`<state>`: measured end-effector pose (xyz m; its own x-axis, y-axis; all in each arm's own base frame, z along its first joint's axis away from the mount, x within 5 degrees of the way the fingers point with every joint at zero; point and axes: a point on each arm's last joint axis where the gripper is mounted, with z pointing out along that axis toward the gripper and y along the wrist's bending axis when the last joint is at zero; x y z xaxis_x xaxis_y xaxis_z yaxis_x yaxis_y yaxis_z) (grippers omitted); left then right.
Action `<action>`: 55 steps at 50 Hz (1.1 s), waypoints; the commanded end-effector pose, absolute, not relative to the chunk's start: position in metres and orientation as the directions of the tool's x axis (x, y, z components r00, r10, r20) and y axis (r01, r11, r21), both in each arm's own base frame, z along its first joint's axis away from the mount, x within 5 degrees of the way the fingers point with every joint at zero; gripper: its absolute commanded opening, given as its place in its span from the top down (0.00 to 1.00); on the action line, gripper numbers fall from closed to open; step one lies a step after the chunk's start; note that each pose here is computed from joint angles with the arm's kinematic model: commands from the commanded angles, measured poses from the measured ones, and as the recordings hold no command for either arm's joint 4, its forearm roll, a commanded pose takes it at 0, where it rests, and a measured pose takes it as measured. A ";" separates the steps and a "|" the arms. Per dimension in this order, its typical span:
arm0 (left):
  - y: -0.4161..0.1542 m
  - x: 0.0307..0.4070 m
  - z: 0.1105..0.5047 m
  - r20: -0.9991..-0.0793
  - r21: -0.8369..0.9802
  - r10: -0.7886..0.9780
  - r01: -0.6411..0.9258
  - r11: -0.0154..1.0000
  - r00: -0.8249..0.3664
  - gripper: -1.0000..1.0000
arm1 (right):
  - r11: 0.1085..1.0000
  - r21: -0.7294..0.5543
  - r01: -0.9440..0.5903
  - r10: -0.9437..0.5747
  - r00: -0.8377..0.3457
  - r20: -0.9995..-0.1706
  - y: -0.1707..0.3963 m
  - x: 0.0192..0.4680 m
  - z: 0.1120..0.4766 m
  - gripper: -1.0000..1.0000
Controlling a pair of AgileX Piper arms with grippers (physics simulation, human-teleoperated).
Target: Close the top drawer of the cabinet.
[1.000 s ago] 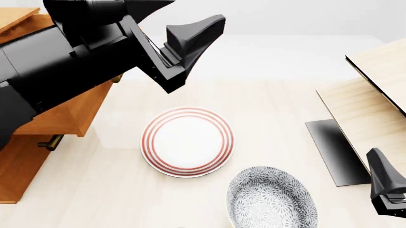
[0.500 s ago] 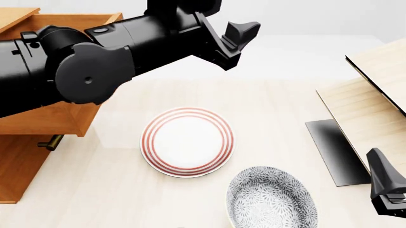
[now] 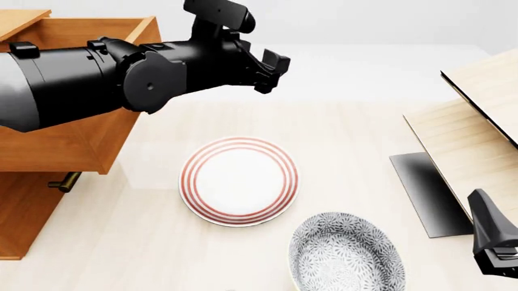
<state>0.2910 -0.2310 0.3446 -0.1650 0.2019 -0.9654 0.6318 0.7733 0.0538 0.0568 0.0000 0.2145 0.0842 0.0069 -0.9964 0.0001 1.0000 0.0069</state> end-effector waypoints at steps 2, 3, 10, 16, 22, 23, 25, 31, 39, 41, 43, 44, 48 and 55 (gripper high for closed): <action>-0.209 0.307 0.319 -0.947 -0.038 0.146 0.551 0.834 -0.287 0.00 | 1.000 0.006 0.000 0.006 0.084 -0.996 0.000 0.057 0.215 0.00; -0.207 0.307 0.317 -0.946 -0.041 0.144 0.548 0.836 -0.292 0.00 | 1.000 0.006 0.000 0.006 0.084 -0.996 0.000 0.057 0.215 0.00; -0.192 0.309 0.307 -0.941 -0.058 0.123 0.509 0.859 -0.314 0.00 | 1.000 0.006 0.000 0.006 0.084 -0.996 0.000 0.057 0.215 0.00; -0.166 0.312 0.298 -0.938 -0.067 0.097 0.447 0.892 -0.334 0.00 | 1.000 0.007 0.000 0.007 0.084 -0.996 0.000 0.057 0.214 0.00; -0.144 0.320 0.297 -0.940 -0.054 0.086 0.392 0.918 -0.331 0.00 | 1.000 0.007 0.000 0.007 0.084 -0.996 0.000 0.057 0.214 0.00; -0.140 0.323 0.297 -0.940 -0.052 0.084 0.381 0.923 -0.331 0.00 | 1.000 0.007 0.000 0.007 0.084 -0.996 0.000 0.057 0.214 0.00; -0.135 0.326 0.298 -0.941 -0.049 0.080 0.365 0.930 -0.329 0.00 | 1.000 0.006 0.000 0.006 0.084 -0.996 0.000 0.057 0.214 0.00; -0.122 0.332 0.295 -0.940 -0.045 0.071 0.328 0.943 -0.332 0.00 | 1.000 0.006 0.000 0.006 0.084 -0.996 0.000 0.058 0.214 0.00; -0.096 0.340 0.289 -0.939 -0.033 0.060 0.261 0.965 -0.339 0.00 | 1.000 0.007 0.000 0.007 0.084 -0.996 0.000 0.057 0.214 0.00; -0.091 0.339 0.290 -0.940 -0.036 0.051 0.246 0.969 -0.338 0.00 | 1.000 0.007 0.000 0.007 0.084 -0.996 0.000 0.057 0.214 0.00; -0.083 0.338 0.291 -0.941 -0.036 0.043 0.226 0.974 -0.337 0.00 | 1.000 0.007 0.000 0.007 0.084 -0.996 0.000 0.057 0.214 0.00; -0.080 0.338 0.291 -0.941 -0.037 0.039 0.217 0.975 -0.337 0.00 | 1.000 0.007 0.000 0.007 0.084 -0.996 0.000 0.057 0.214 0.00; -0.070 0.337 0.289 -0.940 -0.033 0.035 0.192 0.981 -0.338 0.00 | 1.000 0.007 0.000 0.007 0.084 -0.996 0.000 0.057 0.214 0.00; -0.047 0.333 0.280 -0.937 -0.023 0.024 0.130 0.991 -0.349 0.00 | 1.000 0.007 0.000 0.007 0.084 -0.996 0.000 0.057 0.214 0.00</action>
<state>0.3361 -0.0779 0.2957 -0.2801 0.1752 -0.9438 0.2674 0.9585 0.0986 0.0572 0.0000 0.2143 0.0841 0.0069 -0.9964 -0.0001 1.0000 0.0069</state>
